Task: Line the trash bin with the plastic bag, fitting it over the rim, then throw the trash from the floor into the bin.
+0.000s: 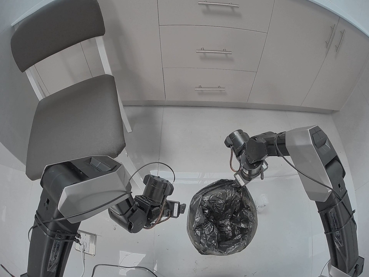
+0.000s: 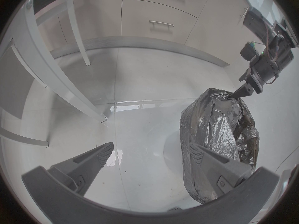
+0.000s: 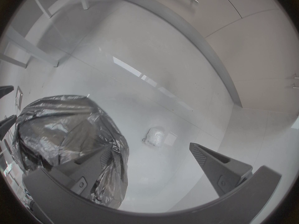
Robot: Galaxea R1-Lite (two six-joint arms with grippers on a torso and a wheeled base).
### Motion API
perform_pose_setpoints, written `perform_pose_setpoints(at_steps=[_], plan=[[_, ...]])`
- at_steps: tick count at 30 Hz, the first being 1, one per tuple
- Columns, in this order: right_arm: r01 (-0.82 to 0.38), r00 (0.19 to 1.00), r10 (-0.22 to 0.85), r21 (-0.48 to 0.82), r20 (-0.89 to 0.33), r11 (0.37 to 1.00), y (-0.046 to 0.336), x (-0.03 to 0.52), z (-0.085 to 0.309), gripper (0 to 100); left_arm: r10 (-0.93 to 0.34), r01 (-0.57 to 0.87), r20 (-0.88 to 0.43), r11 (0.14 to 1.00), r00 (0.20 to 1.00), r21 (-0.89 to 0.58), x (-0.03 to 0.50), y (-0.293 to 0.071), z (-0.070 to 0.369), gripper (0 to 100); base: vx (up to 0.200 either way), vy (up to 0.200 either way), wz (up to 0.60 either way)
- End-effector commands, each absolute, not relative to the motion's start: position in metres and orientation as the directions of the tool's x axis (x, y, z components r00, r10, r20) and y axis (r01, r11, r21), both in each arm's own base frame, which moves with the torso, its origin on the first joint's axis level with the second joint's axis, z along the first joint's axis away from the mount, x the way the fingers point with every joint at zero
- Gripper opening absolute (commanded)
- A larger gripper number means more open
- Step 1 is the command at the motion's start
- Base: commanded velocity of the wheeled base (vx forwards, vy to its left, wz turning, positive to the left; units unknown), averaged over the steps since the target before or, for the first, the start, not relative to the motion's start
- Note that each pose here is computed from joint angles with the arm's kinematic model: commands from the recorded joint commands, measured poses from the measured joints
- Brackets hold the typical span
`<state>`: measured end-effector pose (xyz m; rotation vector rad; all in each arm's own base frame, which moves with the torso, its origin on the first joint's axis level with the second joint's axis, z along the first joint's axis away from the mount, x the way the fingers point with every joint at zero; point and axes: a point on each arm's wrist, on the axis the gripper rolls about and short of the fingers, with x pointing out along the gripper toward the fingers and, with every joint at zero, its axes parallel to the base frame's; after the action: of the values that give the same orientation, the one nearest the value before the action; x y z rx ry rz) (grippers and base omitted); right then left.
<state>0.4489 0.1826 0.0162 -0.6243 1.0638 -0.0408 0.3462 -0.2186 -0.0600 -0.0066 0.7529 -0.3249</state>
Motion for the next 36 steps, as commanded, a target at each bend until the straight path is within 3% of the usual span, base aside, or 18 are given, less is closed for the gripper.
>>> perform_pose_setpoints(at_steps=[1, 9, 13, 22, 32, 36], plan=[[-0.246, 0.495, -0.332, -0.496, -0.803, 0.833, 0.175, 0.454, 0.008, 100, -0.291, 0.286, -0.671, 0.950, 0.682, -0.121, 0.346, -0.218, -0.061, 100, 0.000, 0.000, 0.00], [-0.236, 0.479, -0.343, -0.495, -0.808, 0.836, 0.169, 0.456, 0.000, 100, -0.290, 0.285, -0.671, 0.951, 0.683, -0.120, 0.346, -0.218, -0.061, 100, 0.000, 0.000, 0.00], [-0.237, 0.443, -0.376, -0.511, -0.814, 0.826, 0.164, 0.458, -0.024, 100, -0.289, 0.285, -0.672, 0.951, 0.682, -0.120, 0.346, -0.218, -0.061, 100, 0.000, 0.000, 0.00], [-0.220, 0.462, -0.369, -0.507, -0.807, 0.833, 0.164, 0.465, -0.057, 100, -0.287, 0.285, -0.674, 0.951, 0.681, -0.117, 0.346, -0.218, -0.062, 100, 0.000, 0.000, 0.00], [-0.192, 0.469, -0.374, -0.505, -0.800, 0.841, 0.154, 0.470, -0.051, 100, -0.285, 0.284, -0.674, 0.952, 0.681, -0.116, 0.346, -0.218, -0.062, 100, 0.000, 0.000, 0.00], [-0.142, 0.536, -0.353, -0.494, -0.767, 0.858, 0.152, 0.475, -0.016, 100, -0.286, 0.283, -0.672, 0.952, 0.683, -0.118, 0.346, -0.218, -0.062, 100, 0.000, 0.000, 0.00]])
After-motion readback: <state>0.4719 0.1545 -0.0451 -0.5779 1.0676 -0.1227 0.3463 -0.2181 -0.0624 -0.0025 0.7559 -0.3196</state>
